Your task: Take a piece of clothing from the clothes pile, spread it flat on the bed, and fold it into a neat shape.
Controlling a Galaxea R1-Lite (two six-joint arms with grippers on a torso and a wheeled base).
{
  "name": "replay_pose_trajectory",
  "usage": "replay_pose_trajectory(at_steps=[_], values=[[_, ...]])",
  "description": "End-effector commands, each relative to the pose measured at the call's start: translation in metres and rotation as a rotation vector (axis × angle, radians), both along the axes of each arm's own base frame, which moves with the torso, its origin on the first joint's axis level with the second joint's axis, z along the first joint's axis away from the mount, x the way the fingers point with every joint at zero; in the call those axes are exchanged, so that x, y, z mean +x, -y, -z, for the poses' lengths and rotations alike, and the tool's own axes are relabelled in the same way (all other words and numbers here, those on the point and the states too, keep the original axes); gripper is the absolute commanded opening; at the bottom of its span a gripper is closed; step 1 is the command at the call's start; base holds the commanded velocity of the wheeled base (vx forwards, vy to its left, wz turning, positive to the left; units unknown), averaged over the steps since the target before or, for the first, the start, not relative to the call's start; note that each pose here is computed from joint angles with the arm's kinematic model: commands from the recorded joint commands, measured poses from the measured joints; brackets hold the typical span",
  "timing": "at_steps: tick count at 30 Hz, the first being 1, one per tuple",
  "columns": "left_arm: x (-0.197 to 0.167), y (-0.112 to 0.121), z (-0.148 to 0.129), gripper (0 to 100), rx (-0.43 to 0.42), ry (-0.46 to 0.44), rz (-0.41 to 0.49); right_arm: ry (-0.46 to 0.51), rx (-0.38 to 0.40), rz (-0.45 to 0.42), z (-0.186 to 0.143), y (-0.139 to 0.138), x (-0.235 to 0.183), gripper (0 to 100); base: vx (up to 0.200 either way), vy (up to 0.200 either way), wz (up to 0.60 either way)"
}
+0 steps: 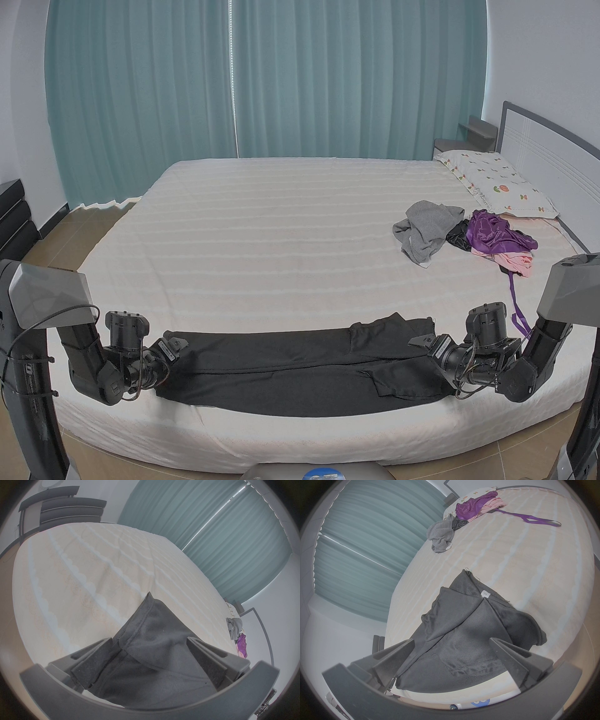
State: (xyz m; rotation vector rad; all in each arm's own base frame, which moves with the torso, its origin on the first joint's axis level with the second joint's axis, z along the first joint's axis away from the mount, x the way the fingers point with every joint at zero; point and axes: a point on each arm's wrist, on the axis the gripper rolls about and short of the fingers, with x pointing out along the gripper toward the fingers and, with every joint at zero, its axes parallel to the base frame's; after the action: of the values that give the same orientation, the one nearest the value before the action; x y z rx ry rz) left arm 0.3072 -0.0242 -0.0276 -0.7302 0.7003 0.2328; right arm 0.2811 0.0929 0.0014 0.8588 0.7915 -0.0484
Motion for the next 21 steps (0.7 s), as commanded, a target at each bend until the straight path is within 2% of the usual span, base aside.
replay_pose_trajectory(at_steps=[1, 3, 4, 14, 21], values=[[0.012, -0.001, 0.004, 100, -0.001, 0.017, -0.009, -0.005, -0.002, -0.001, 0.002, 0.000, 0.000, 100, 0.000, 0.000, 0.00], [0.012, -0.001, 0.005, 100, 0.008, 0.016, -0.017, -0.007, -0.002, -0.001, 0.003, 0.000, 0.000, 100, 0.000, 0.000, 0.00], [0.011, -0.001, 0.005, 0, 0.013, 0.015, -0.021, -0.007, -0.002, -0.001, 0.003, 0.000, 0.000, 100, 0.000, 0.000, 0.00], [0.007, -0.003, -0.008, 0, 0.048, 0.048, -0.070, -0.008, -0.007, 0.005, 0.005, -0.001, 0.003, 100, 0.000, 0.000, 0.00], [0.008, -0.003, -0.021, 0, 0.040, 0.090, -0.074, 0.000, -0.007, 0.018, 0.007, -0.001, 0.013, 100, 0.000, 0.000, 0.00]])
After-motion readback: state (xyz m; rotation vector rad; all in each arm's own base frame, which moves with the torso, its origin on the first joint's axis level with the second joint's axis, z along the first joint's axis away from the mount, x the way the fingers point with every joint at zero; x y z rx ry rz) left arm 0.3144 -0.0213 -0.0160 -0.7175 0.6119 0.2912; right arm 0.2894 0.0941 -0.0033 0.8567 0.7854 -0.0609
